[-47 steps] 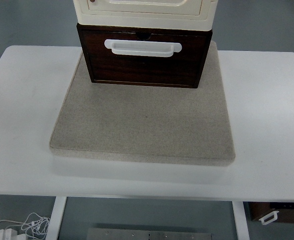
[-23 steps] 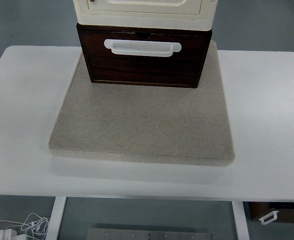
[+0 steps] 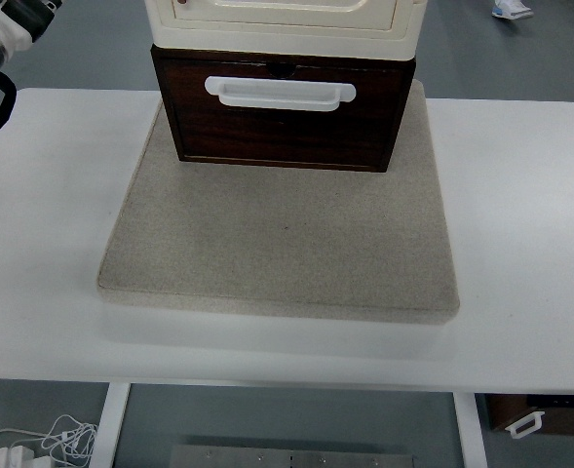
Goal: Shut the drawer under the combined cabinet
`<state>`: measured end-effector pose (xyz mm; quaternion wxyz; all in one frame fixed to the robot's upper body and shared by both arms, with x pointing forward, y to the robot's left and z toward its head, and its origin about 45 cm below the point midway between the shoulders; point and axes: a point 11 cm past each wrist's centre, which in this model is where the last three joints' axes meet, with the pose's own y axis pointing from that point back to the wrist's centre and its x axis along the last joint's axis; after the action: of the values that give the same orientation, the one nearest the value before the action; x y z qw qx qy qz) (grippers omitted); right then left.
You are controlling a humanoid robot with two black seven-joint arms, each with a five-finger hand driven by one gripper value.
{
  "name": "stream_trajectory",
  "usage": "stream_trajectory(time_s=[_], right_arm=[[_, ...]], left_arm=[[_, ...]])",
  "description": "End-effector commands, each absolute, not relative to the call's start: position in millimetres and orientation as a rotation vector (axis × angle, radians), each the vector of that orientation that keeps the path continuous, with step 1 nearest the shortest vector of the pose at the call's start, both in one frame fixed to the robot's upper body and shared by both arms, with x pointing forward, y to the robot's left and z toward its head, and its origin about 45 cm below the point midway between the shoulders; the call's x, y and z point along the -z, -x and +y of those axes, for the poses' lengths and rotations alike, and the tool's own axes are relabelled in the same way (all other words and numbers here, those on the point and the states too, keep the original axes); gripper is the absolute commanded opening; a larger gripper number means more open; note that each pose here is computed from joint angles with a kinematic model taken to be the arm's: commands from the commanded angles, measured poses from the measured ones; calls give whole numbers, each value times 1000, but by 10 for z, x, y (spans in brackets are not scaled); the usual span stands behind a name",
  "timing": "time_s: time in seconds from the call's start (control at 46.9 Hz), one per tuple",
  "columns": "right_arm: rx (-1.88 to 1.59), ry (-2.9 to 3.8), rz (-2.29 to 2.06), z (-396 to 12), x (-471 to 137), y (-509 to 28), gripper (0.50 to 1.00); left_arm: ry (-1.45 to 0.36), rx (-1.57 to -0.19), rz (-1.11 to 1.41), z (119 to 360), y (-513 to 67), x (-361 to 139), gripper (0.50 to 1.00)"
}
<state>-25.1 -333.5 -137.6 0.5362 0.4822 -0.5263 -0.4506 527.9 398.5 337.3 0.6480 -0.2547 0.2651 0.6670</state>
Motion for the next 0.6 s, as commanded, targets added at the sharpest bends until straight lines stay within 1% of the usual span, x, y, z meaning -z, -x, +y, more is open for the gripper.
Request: stream_trajectory(time_s=[0.0, 0.384, 0.576], right_arm=[[1073, -1146, -1256, -3336, 1375, 250, 952], [1076, -1145, -1256, -3335, 1376, 251, 952], [1078, -1144, -1258, -3335, 1376, 251, 952]], left_arm=[[599, -1499, 644, 3933, -5262, -3254, 996], [705, -1412, 799, 3532, -5297, -3006, 996], [713, -1398, 815, 3454, -5307, -2983, 996]])
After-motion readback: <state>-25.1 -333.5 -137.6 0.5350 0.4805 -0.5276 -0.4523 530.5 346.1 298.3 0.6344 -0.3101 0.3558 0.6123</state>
